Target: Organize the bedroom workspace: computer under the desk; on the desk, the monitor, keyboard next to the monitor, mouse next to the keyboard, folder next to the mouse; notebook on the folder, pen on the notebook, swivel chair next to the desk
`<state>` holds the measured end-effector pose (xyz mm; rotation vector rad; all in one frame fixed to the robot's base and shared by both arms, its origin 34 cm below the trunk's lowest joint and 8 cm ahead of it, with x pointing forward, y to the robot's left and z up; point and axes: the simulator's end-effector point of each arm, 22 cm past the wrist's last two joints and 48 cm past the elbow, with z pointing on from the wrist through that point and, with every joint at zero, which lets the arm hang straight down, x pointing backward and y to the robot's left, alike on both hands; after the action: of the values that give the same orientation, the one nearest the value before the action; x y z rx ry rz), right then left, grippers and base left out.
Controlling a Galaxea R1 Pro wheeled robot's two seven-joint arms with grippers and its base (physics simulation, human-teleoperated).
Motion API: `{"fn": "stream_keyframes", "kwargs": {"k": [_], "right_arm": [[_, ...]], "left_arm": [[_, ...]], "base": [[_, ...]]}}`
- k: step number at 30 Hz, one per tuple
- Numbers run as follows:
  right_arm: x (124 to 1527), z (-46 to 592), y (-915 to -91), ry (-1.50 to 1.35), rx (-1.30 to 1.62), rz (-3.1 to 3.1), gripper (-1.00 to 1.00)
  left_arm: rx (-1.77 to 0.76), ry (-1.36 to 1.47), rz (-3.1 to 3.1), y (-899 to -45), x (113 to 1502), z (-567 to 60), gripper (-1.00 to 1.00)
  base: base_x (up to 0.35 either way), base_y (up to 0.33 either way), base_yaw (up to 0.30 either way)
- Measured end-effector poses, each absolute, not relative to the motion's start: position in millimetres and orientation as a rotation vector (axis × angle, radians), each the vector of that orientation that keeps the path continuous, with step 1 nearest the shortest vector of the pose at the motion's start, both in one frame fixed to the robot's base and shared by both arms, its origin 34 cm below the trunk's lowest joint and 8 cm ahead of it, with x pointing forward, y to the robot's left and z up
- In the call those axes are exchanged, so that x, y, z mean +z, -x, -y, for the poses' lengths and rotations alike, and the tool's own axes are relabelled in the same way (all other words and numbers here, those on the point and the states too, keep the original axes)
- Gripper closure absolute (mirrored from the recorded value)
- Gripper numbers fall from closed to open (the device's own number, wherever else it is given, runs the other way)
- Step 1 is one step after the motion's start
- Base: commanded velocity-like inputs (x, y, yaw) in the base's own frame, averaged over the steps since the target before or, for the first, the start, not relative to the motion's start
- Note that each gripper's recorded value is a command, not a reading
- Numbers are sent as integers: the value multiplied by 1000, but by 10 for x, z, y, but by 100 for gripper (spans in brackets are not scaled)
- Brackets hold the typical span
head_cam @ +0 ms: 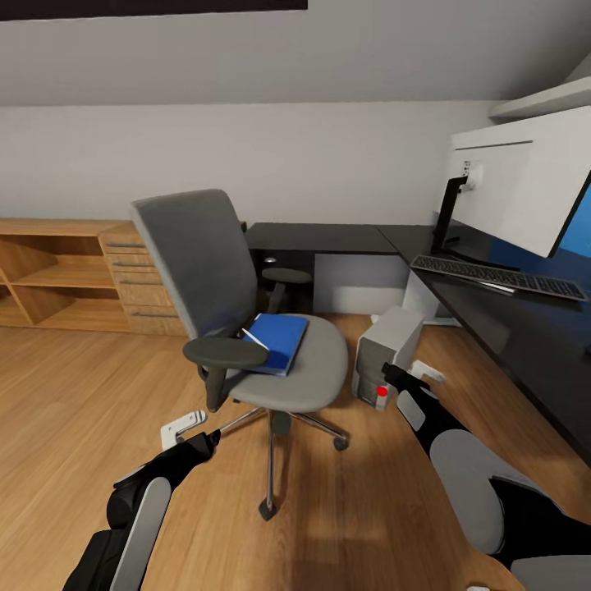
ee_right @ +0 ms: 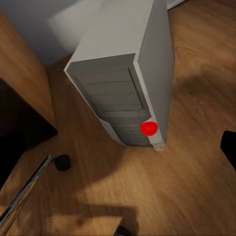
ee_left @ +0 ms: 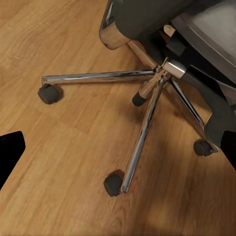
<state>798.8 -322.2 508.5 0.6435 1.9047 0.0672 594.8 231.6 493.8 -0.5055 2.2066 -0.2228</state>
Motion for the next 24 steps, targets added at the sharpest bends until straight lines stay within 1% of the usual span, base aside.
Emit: {"fn": "stream_keyframes", "kwargs": {"k": [11,16,24], "right_arm": [[5092,3231,-7990,-643,64,-1903,-100],[5097,3237,-7989,-643,63,-1903,-100],[5090,3240,-7988,-644,62,-1904,-100]], "left_arm": [[-223,505,-2206,-5948,4939,-2316,-100],[-223,505,-2206,-5948,4943,-2315,-100],[-223,505,-2206,-5948,4939,-2316,-100]], "base": [[0,0,0],[232,0,0],[44,0,0]]}}
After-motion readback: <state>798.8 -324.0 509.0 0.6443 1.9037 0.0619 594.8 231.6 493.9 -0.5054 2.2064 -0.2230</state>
